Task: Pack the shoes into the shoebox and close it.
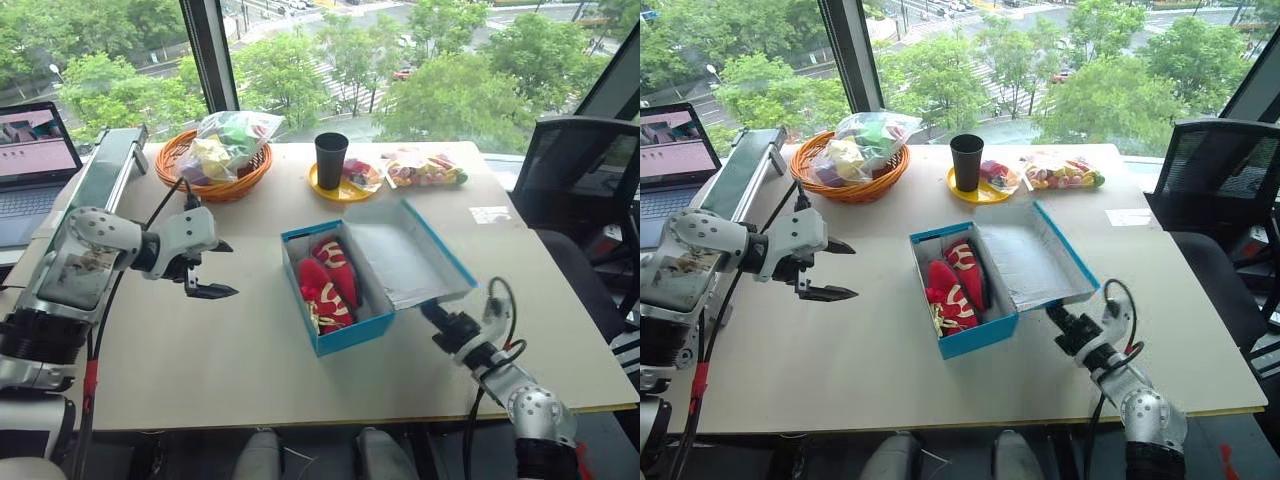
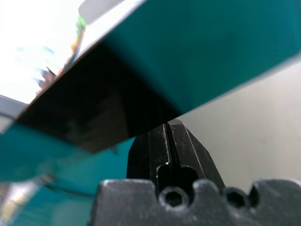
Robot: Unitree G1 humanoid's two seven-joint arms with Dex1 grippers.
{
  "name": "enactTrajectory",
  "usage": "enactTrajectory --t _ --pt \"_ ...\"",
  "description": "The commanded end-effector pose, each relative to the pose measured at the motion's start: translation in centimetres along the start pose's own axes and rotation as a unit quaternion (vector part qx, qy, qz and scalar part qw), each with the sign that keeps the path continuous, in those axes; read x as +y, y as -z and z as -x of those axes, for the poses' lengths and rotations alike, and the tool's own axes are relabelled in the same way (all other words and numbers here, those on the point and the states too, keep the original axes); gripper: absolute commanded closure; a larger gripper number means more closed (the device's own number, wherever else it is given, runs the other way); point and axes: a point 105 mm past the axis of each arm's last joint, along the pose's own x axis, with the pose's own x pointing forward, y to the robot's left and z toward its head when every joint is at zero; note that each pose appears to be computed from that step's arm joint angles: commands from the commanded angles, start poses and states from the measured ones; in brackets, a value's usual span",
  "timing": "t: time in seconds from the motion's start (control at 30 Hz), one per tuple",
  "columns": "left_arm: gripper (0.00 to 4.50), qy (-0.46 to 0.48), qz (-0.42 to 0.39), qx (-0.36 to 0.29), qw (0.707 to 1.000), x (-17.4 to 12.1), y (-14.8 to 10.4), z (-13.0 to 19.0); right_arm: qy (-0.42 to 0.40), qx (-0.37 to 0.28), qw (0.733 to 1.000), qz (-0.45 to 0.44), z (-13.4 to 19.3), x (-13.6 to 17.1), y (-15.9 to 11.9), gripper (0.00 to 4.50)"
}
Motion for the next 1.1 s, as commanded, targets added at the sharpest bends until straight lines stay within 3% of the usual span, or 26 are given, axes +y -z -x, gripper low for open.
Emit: enactTrajectory --t 0.03,0.17,0.4,0.6,0.77,0.87,1.0,1.1 --pt "0.0 -0.024 -0.014 0.005 1.0 0.6 -0.3 1.3 -0.135 -0.027 0.991 0.001 -0.6 6.4 -2.3 4.47" --pt "0.0 -0.029 -0.015 0.006 0.999 0.7 -0.2 1.5 -0.216 0.059 0.975 0.005 -0.2 10.4 -0.1 4.47" --pt "0.0 -0.035 -0.014 0.003 0.999 0.7 -0.3 1.7 -0.198 0.208 0.958 0.015 -0.9 10.5 4.8 4.47" --pt "0.0 -0.026 -0.012 0.005 1.0 -0.2 0.1 1.5 -0.178 0.253 0.939 0.151 -4.2 11.0 3.9 4.47" --pt "0.0 -0.03 -0.002 -0.008 1.0 -0.7 0.1 0.8 -0.203 0.295 0.898 0.257 -8.3 12.8 3.9 4.47" --pt "0.0 -0.036 0.002 -0.011 0.999 -0.9 0.1 0.6 -0.202 0.332 0.871 0.301 -9.7 11.6 6.0 4.47" --pt "0.0 -0.048 0.019 -0.013 0.999 -1.6 0.6 0.7 -0.195 0.388 0.835 0.339 -11.6 8.8 10.9 4.47" --pt "0.0 -0.053 0.027 -0.012 0.998 -2.3 0.8 0.8 -0.187 0.404 0.818 0.363 -12.1 7.1 12.6 4.47"
